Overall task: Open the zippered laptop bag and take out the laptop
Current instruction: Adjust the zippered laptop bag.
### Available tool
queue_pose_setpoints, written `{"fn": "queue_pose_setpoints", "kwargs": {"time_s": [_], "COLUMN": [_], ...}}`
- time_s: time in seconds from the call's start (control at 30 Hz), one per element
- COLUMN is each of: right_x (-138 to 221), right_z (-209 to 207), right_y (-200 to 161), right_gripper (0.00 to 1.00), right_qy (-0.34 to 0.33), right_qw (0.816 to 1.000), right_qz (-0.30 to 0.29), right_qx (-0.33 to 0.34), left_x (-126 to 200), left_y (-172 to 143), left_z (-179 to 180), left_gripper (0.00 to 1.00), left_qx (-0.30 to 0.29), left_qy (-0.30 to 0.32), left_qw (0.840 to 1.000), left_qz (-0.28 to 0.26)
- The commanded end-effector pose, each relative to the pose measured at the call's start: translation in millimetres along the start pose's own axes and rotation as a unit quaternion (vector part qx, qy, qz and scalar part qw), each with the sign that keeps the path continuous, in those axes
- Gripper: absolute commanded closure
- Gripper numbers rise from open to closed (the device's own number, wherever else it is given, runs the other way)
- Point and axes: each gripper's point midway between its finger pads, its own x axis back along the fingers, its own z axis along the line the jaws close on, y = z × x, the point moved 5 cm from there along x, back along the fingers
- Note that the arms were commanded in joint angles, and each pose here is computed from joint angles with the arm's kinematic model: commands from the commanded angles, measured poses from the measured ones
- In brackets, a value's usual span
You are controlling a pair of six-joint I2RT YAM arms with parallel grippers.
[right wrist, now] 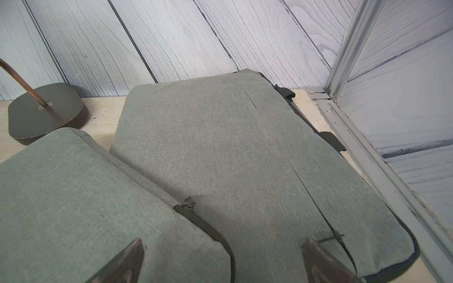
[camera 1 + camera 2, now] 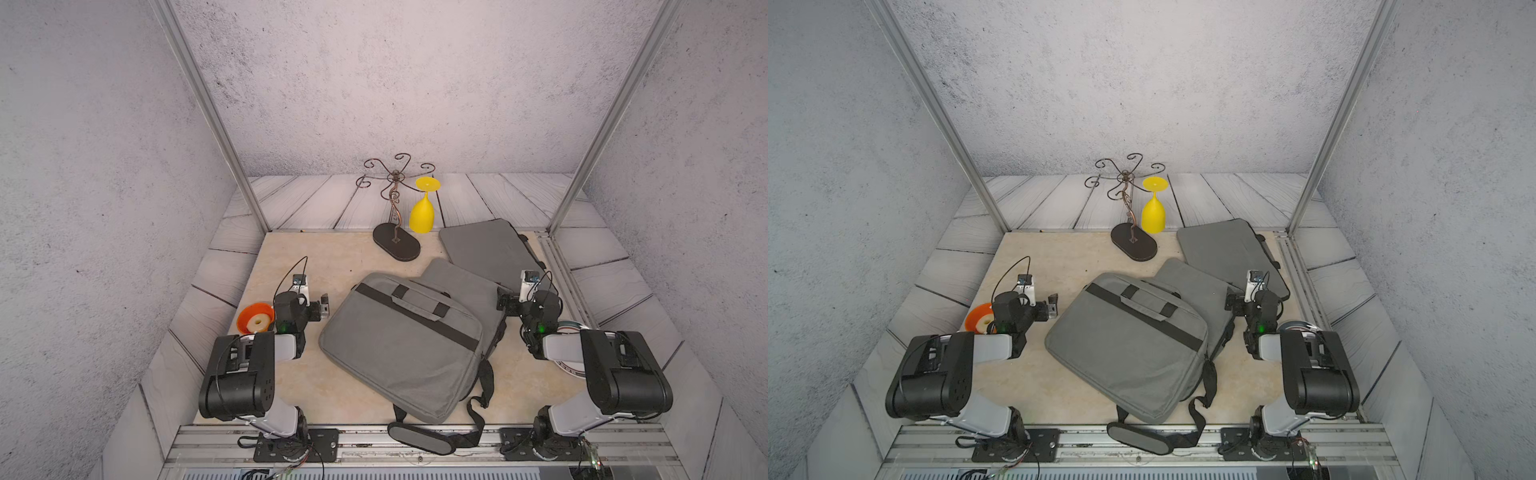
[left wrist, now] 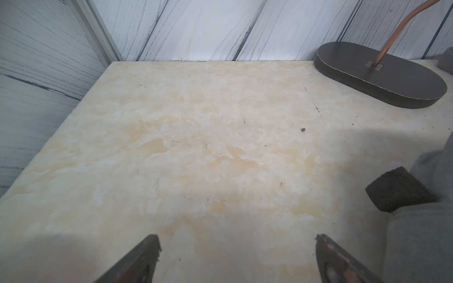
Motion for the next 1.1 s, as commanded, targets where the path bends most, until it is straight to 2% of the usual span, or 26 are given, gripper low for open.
{"fn": "queue_pose_setpoints", "kwargs": {"time_s": [0.0, 0.93, 1.07], "right_x": [-3, -1, 8], "right_z": [0, -1, 1], "right_y": [-4, -4, 11], "right_gripper": [0.01, 0.01, 0.01], "right_qy": [-0.004, -0.007, -0.002], "right_qw": [1.000, 1.000, 1.000], "right_qz": [0.009, 0.002, -0.002], "right_qx": [0.004, -0.001, 0.003], "left_x": [1, 1, 12], "left_y": [12, 14, 33], "left_z": [-1, 1, -3], "left_gripper": [0.01, 0.01, 0.01], "left_qx": [-0.003, 0.001, -0.009], "left_qy": [0.002, 0.010, -0.004], "left_qw": [1.000, 1.000, 0.999], "left_qz": [-0.018, -0.020, -0.045]}}
